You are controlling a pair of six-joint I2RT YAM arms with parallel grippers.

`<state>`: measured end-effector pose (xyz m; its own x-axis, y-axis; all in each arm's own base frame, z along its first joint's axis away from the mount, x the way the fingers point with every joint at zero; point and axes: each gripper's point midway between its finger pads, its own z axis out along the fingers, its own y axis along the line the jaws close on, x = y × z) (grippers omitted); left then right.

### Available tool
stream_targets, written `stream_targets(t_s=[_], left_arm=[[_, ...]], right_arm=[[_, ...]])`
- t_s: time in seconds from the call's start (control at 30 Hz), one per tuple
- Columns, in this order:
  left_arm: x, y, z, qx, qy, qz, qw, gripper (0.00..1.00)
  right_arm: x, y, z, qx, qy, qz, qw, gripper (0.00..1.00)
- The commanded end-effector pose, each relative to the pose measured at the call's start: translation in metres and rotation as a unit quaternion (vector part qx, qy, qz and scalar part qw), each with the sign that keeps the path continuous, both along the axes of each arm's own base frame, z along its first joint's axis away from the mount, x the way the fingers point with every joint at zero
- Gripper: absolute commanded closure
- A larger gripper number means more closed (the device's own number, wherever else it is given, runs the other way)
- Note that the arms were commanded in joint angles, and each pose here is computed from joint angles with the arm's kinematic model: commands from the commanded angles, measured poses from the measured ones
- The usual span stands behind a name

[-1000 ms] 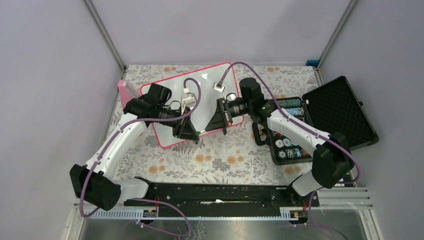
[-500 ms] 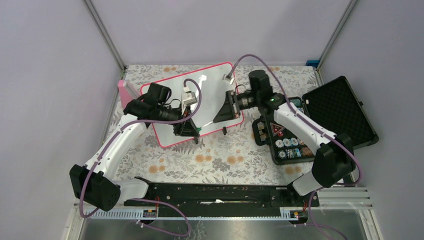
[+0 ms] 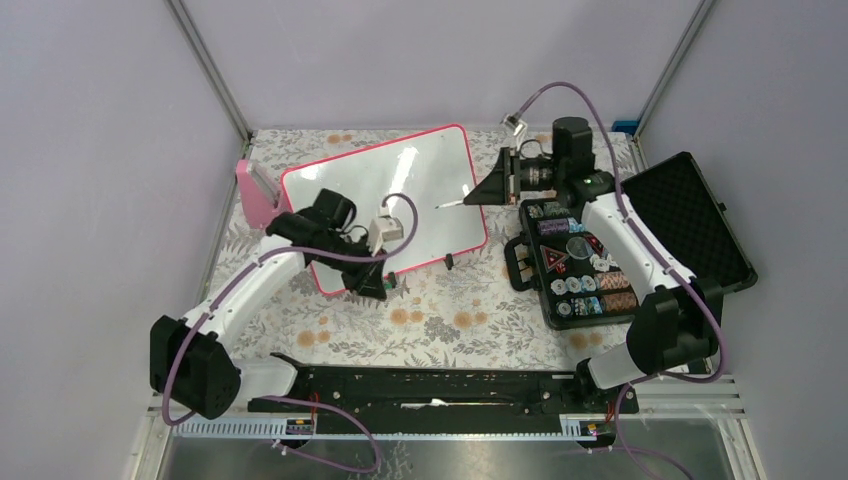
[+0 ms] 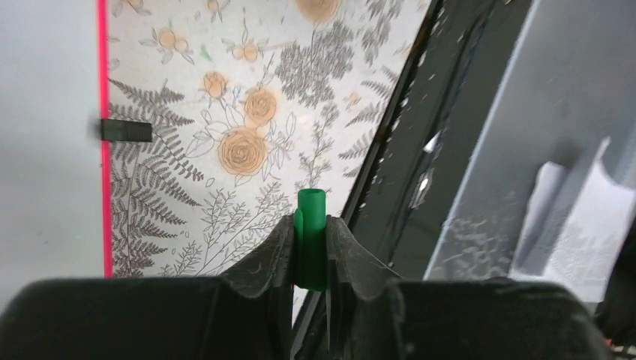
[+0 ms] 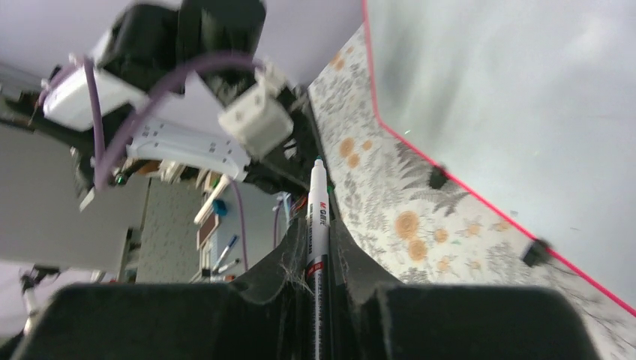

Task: Write a sentence on the whiteboard
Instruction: Place the pen cap at the center of the board.

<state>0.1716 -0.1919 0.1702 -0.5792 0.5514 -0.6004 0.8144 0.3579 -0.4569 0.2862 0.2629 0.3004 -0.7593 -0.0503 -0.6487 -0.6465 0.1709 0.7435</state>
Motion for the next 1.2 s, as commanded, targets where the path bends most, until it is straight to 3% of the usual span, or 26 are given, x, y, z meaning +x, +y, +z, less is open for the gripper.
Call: stream_targets(t_s=[0.0, 0.2, 0.47, 0.67, 0.8, 1.17], left_arm=[[0.022, -0.003, -0.035, 0.075, -0.104, -0.001, 0.992, 0.98], [0.037, -0.018, -0.079, 0.175, -0.216, -0.067, 0.958, 0.92], [0.034, -0.04, -0.133, 0.238, -0.257, -0.153, 0.924, 0.83], [0.033, -0.046, -0.148, 0.246, -0.256, -0.167, 0.92, 0.71], [0.028, -0.044, -0.153, 0.253, -0.257, -0.18, 0.915, 0.58], [0.023, -0.041, -0.152, 0.259, -0.245, -0.192, 0.914, 0.49]], right_arm=[[0.026, -0.035, 0.008, -0.003, -0.026, -0.07, 0.997, 1.0], [0.05, -0.07, 0.001, -0.017, -0.023, -0.149, 0.988, 1.0], [0.051, -0.081, -0.003, -0.006, -0.023, -0.171, 0.985, 1.0], [0.047, -0.081, -0.008, 0.008, -0.032, -0.174, 0.984, 1.0], [0.046, -0.08, -0.011, 0.007, -0.03, -0.169, 0.985, 1.0], [0.047, -0.08, -0.01, 0.008, -0.03, -0.169, 0.985, 1.0]])
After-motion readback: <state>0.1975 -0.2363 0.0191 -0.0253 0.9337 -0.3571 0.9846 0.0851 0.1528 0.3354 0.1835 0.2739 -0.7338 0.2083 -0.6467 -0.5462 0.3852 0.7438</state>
